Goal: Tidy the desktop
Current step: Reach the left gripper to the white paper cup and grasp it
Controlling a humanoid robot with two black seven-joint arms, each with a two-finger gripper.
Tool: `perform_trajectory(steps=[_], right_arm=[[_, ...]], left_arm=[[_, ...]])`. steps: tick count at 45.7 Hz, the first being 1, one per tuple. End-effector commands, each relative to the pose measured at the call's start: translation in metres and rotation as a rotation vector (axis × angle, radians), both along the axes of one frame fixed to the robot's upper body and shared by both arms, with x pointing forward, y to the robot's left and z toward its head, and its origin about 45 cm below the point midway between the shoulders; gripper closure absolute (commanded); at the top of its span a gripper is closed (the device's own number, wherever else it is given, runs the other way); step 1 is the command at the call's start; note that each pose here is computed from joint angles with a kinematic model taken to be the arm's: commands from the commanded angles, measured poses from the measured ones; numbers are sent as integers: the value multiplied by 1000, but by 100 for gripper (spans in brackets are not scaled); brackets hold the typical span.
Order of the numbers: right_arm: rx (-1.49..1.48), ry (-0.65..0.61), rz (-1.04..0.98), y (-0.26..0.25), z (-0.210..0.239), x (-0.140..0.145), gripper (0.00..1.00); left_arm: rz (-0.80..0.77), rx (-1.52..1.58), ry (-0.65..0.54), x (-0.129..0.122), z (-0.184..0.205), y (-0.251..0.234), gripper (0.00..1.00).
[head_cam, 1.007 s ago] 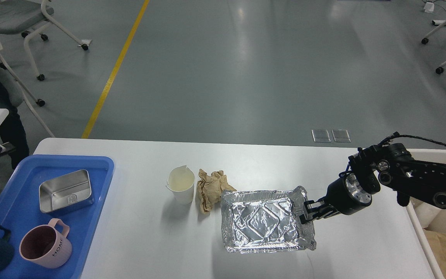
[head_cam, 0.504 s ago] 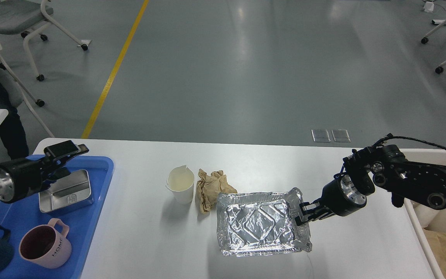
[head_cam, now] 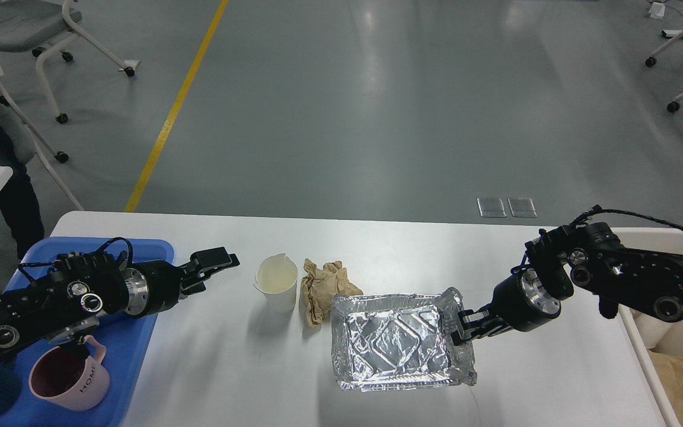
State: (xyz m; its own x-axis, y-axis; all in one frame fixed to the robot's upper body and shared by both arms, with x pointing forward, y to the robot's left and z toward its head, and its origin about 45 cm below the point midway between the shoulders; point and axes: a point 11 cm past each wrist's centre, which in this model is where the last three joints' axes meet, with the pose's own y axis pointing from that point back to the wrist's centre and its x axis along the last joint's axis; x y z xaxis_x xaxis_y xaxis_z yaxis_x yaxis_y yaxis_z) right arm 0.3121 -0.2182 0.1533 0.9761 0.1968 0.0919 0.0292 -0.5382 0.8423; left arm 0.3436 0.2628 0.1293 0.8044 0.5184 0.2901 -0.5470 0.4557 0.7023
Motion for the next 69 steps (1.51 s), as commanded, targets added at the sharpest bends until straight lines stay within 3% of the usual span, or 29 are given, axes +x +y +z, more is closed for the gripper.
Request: perform_trajectory(steps=[1, 21, 31, 45, 63, 69], right_arm=[[2, 3, 1, 1, -1, -1, 100], [6, 6, 1, 3, -3, -2, 100], [7, 6, 0, 3, -3, -2, 100], [6, 5, -2, 2, -3, -2, 100], [15, 31, -1, 2, -7, -8, 100], [18, 34, 7, 6, -8, -8, 100]], left_arm=[[-4, 20, -1, 4, -4, -2, 4], [-75, 77, -16, 27, -21, -43, 20], [-111, 72, -1, 22, -31, -65, 29], [-142, 103, 29, 11, -43, -64, 49], [-155, 109, 35, 8, -46, -63, 94], [-157, 105, 34, 7, -46, -64, 98]])
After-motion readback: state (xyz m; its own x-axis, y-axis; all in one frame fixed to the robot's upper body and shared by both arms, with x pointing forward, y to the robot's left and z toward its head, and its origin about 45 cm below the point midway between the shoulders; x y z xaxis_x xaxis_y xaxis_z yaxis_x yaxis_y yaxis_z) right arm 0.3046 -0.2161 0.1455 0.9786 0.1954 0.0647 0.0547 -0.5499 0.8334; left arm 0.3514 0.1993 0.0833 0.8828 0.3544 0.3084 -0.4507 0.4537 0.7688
